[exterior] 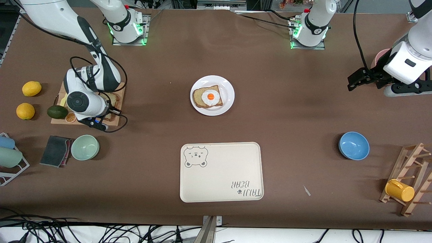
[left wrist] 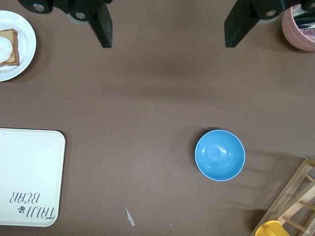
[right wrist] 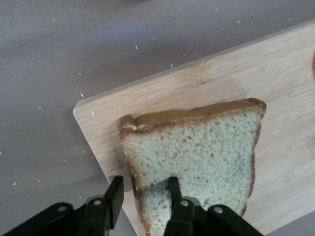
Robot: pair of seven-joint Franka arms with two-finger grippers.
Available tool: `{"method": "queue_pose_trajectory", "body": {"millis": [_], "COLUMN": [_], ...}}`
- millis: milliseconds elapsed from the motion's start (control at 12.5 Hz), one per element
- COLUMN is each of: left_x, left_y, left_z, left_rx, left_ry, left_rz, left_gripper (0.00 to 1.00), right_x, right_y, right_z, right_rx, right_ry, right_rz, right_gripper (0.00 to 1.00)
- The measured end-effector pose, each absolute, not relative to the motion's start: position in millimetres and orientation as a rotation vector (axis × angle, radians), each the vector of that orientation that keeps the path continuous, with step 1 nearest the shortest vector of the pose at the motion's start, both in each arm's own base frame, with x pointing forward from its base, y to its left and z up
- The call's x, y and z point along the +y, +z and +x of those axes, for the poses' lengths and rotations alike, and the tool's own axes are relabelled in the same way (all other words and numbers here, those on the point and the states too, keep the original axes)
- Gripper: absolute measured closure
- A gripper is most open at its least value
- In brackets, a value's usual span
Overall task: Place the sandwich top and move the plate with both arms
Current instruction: 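Close the right gripper on the bread slice edge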
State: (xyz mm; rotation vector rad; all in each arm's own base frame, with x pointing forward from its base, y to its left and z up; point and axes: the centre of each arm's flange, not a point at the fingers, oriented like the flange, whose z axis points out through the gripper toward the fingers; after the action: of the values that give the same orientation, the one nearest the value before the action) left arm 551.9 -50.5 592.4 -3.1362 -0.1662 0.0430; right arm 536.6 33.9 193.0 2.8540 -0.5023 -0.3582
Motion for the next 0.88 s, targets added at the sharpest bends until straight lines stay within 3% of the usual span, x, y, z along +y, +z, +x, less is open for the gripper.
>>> {"method": "queue_pose_trajectory", "body": {"millis": [320,479,559,719,879], "left_x": [-50.5,-50.5,-50.6,-50.6,-50.9], "left_y": [592.4,592.4,592.4,592.4,592.4], "left_z": [551.9,551.8,551.8,551.8,551.8], "left_rx": [-0.166,-0.166,-0.166,-0.166,-0.165], "left_ry": [0.043,0.043,0.043,0.043,0.043], "left_rz": [-3.136,-3.136,-3.136,-3.136,-3.136], "left_gripper": [0.0,0.0,0.0,0.0,0.0], "right_x": [28.1,28.1,28.1,27.9,27.8], "right_y": [192.7,193.2,193.1,193.1,193.9], "right_z": [536.5,536.7,536.6,536.5,536.8], "right_rx": [-0.516,-0.516,-0.516,-0.508,-0.491], "right_ry": [-0.36,-0.359,-0.36,-0.362,-0.366], "right_rz": [2.848,2.848,2.848,2.849,2.851], "right_gripper": [0.62,0.8,0.81,0.92,0.92]}}
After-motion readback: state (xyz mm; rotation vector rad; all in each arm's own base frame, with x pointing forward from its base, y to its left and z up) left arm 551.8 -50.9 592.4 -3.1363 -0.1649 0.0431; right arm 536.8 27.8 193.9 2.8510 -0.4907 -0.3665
